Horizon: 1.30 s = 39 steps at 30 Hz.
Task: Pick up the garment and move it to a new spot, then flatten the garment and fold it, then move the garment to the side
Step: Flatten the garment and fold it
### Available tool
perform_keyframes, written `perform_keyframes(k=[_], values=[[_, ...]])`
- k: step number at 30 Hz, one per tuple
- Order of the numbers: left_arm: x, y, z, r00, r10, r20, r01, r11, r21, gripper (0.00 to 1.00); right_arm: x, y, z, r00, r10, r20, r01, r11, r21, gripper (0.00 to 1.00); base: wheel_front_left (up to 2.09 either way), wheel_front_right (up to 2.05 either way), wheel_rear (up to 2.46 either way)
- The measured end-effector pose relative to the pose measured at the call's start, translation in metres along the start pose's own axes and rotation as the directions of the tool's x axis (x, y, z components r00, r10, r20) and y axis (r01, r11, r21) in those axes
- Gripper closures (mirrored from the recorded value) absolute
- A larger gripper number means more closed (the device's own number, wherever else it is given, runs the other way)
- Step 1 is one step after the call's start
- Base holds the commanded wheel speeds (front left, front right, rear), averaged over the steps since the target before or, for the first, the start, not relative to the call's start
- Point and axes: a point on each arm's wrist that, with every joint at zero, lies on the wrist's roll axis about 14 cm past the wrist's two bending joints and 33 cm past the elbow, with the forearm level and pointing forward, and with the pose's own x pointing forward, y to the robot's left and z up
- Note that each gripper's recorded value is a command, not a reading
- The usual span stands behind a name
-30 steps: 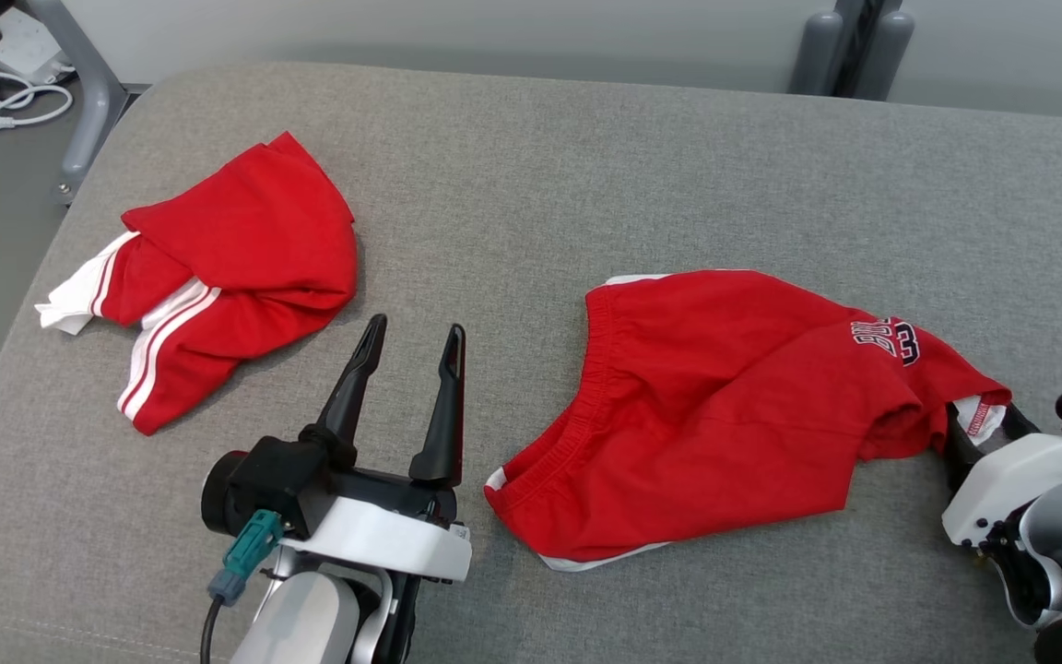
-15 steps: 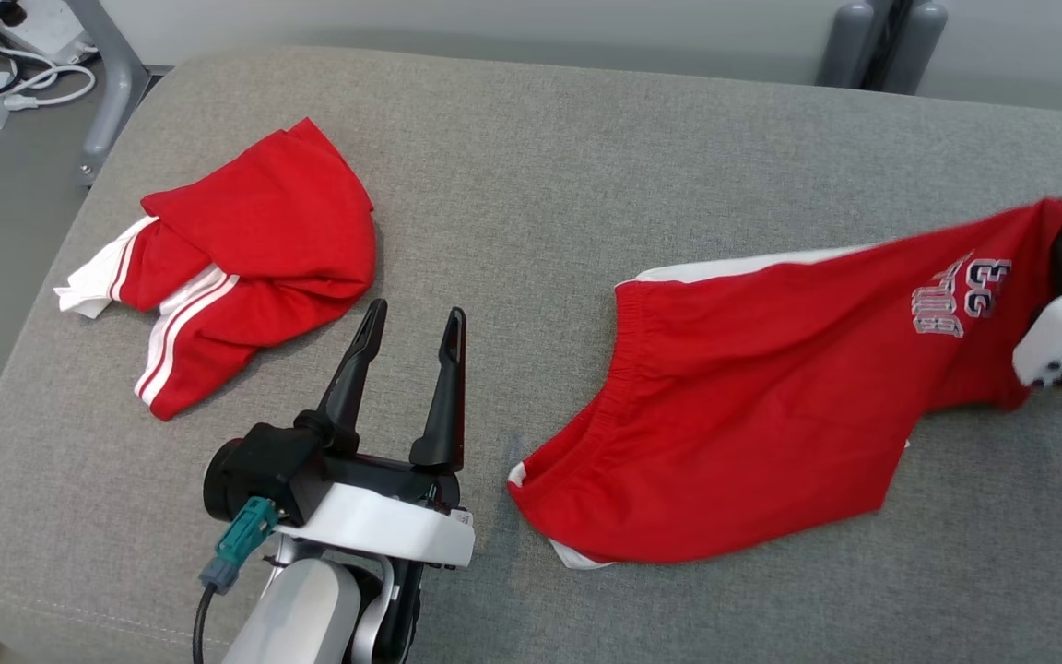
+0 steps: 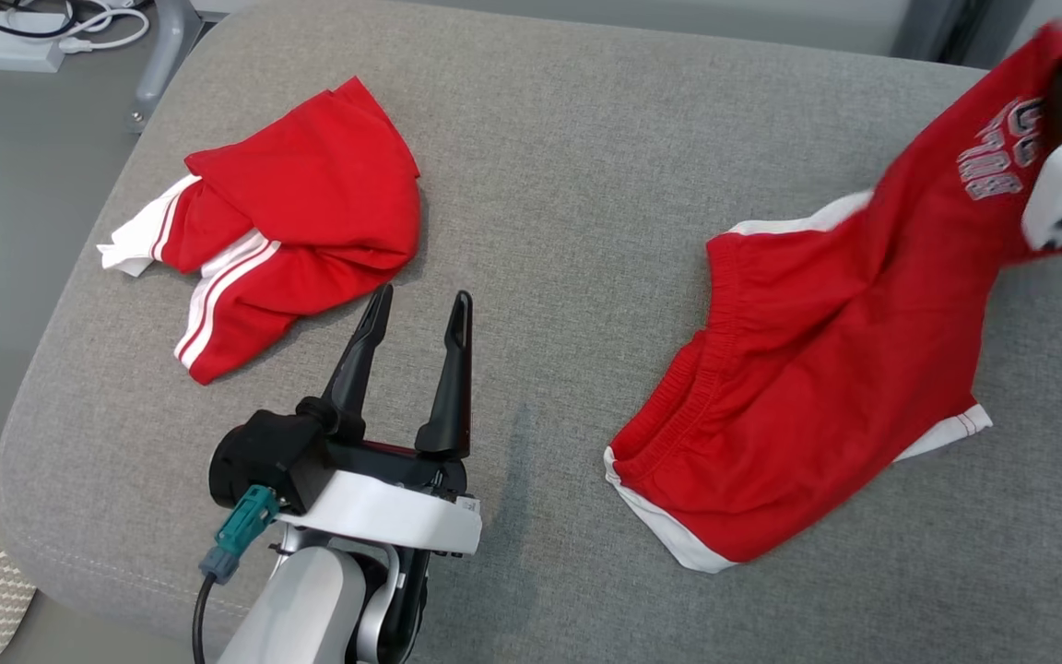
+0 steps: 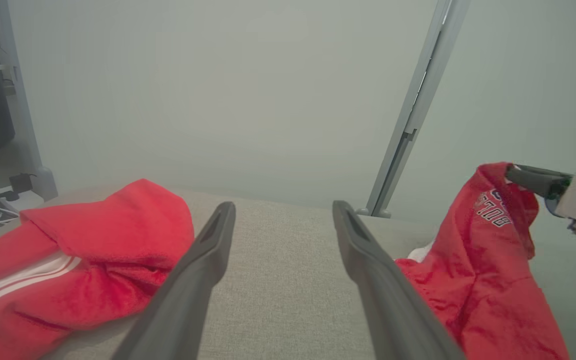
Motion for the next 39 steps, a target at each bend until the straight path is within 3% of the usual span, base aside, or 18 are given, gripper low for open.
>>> perform_keyframes(k=[3, 11, 17, 25, 31, 39], values=[[0.0, 0.001, 0.0, 1.0, 0.004, 0.0, -0.004, 1.0, 0.001, 0.0, -0.005, 0.002, -0.028, 0.993, 0.012, -0.115, -0.019, 0.998, -0.061, 0.0, 0.0, 0.0, 0.0], [0.0, -0.012, 0.008, 0.999, -0.035, 0.024, 0.035, 0.999, -0.01, 0.0, -0.032, -0.017, -0.047, 0.976, -0.049, -0.214, 0.041, 0.998, -0.041, 0.0, 0.0, 0.0, 0.0], [-0.001, -0.025, 0.015, 0.996, -0.072, 0.048, 0.073, 0.997, -0.018, 0.0, -0.059, -0.021, -0.034, 0.987, -0.074, -0.141, 0.076, 0.997, 0.009, 0.0, 0.0, 0.0, 0.0], [-0.009, -0.045, 0.02, 0.99, -0.127, 0.064, 0.13, 0.991, -0.042, 0.0, -0.117, -0.016, -0.034, 0.991, -0.128, -0.029, 0.131, 0.975, 0.18, 0.0, 0.0, 0.0, 0.0], [-0.019, -0.057, 0.022, 0.984, -0.162, 0.072, 0.165, 0.985, -0.048, 0.0, -0.168, -0.031, -0.031, 0.971, -0.232, 0.054, 0.205, 0.93, 0.304, 0.0, 0.0, 0.0, 0.0], [-0.028, -0.066, 0.021, 0.978, -0.197, 0.069, 0.199, 0.979, -0.035, 0.0, -0.214, -0.007, -0.044, 0.953, -0.288, 0.096, 0.227, 0.887, 0.402, 0.0, 0.0, 0.0, 0.0]])
